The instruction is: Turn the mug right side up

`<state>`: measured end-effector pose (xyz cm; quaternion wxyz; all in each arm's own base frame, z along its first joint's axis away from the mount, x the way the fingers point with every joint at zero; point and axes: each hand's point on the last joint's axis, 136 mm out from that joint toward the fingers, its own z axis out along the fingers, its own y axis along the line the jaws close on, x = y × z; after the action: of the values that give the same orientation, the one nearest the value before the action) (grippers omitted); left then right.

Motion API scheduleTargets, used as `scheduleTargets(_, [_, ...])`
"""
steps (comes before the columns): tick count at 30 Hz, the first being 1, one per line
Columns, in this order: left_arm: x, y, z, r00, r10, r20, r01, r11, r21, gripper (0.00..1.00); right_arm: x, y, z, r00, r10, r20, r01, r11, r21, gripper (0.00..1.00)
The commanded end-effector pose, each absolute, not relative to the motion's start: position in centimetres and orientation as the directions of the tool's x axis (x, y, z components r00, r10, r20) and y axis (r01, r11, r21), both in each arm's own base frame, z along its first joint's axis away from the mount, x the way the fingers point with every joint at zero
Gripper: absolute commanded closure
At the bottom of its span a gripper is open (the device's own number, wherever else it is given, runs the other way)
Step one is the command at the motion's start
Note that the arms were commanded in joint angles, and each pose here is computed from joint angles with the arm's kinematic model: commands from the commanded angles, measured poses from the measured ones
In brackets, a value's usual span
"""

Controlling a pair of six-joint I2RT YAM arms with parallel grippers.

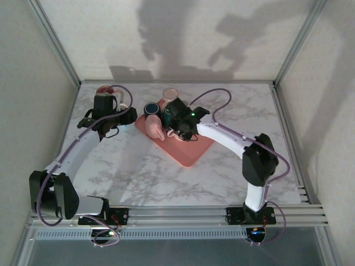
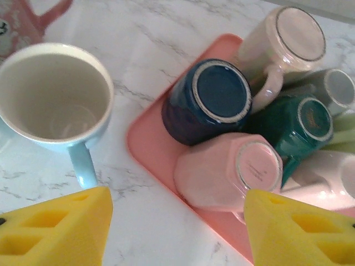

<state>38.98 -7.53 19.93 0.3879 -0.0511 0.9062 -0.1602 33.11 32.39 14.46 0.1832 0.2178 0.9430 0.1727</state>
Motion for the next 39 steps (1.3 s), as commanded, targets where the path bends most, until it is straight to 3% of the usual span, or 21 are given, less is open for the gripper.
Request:
scheduleTargets(1, [37.8, -8.2, 20.2, -0.708, -0.194, -0.679, 0.088, 0.929, -0.358, 0.36, 34.4, 32.4, 13.7, -0.738, 0.617, -0.273, 0.498, 0.771, 0.397, 0.33])
scheduleTargets(11, [37.7, -9.0, 21.3, -0.698, -0.196, -0.689, 0.128, 0.912, -0.389, 0.36, 35.3, 32.2, 10.1, -0.654, 0.702, -0.282, 0.628, 0.712, 0.313, 0.35])
scheduleTargets(20, [37.6, -9.3, 21.2, -0.700, -0.199, -0.686, 0.137, 0.905, -0.402, 0.36, 36.7, 32.2, 8.5, -0.680, 0.666, -0.307, 0.602, 0.746, 0.284, 0.38])
scheduleTargets(30, [37.4, -9.4, 21.7, -0.691, -0.223, -0.688, 0.134, 0.895, -0.425, 0.36, 37.7, 31.8, 7.7, -0.679, 0.656, -0.328, 0.594, 0.754, 0.279, 0.34])
scheduleTargets(39, [36.9, -9.1, 22.1, -0.683, -0.246, -0.688, 0.114, 0.894, -0.433, 0.36, 36.1, 29.4, 7.6, -0.707, 0.614, -0.351, 0.567, 0.789, 0.237, 0.47])
